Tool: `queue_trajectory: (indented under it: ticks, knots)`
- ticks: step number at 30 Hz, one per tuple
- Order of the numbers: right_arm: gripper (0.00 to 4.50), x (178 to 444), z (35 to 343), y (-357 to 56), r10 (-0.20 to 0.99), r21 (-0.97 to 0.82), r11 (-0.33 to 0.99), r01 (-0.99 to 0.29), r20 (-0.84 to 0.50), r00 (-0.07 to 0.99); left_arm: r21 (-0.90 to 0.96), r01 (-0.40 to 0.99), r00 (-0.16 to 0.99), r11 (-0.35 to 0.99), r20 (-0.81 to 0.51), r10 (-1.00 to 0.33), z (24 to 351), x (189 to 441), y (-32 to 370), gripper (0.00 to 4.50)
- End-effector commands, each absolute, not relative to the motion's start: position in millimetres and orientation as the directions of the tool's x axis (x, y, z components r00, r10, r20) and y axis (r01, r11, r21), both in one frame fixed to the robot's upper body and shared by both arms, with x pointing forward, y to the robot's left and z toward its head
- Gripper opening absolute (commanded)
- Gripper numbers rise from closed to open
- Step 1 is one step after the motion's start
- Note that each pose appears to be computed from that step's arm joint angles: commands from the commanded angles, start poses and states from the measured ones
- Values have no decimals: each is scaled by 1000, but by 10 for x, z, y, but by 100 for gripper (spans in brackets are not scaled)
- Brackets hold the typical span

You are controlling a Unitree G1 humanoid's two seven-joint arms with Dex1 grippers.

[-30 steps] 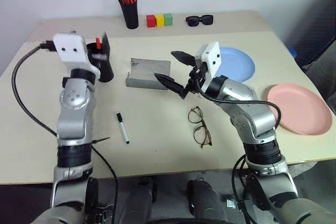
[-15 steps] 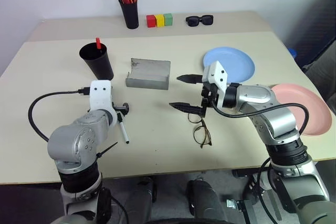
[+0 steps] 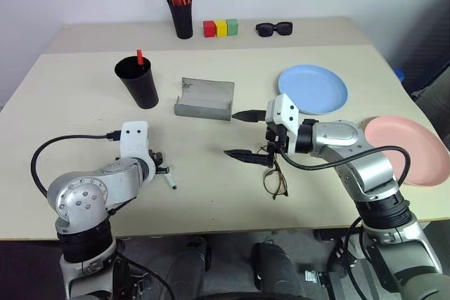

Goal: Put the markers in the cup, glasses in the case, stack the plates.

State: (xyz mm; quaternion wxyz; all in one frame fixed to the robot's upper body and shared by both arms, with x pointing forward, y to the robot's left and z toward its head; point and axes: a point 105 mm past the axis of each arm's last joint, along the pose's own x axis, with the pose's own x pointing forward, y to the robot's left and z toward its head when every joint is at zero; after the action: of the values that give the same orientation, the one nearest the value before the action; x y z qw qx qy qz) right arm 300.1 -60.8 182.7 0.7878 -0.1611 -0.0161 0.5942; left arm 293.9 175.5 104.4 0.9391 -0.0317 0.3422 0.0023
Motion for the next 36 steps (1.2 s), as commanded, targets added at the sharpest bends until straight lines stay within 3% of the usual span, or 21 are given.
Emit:
queue_trajectory:
  ticks: [1,4,6,11,16,21,26,36]
  knots:
    - [450,2930,1925,-553,952,-310,218,-926,-140,271,-104,21,752,994,-654,-84,1060,2924,1629,2]
    - [450,2939,1928,-540,953,-312,217,-925,-139,270,-155,44,866,987,-487,-115,1489,3034,1602,2]
    - [450,2961,1951,-527,953,-315,224,-922,-125,275,-80,179,926,981,-323,-196,1866,3032,1537,2]
    - [450,3171,2120,-467,928,-292,357,-887,4,373,1,309,951,951,-4,-309,2445,3021,1578,2]
    - [450,3404,2144,-385,863,-273,500,-822,75,500,95,50,958,994,277,-75,2926,3322,1971,2]
    - [450,3501,2178,-230,820,-238,571,-785,130,557,138,-150,888,979,454,72,3119,3743,2081,2]
    - [450,3470,2234,-112,813,-216,581,-784,169,557,159,-239,837,958,535,120,3116,3974,2105,2]
    - [450,3296,2137,-29,815,-174,579,-797,168,555,87,-328,751,940,628,204,3016,4165,2253,2]
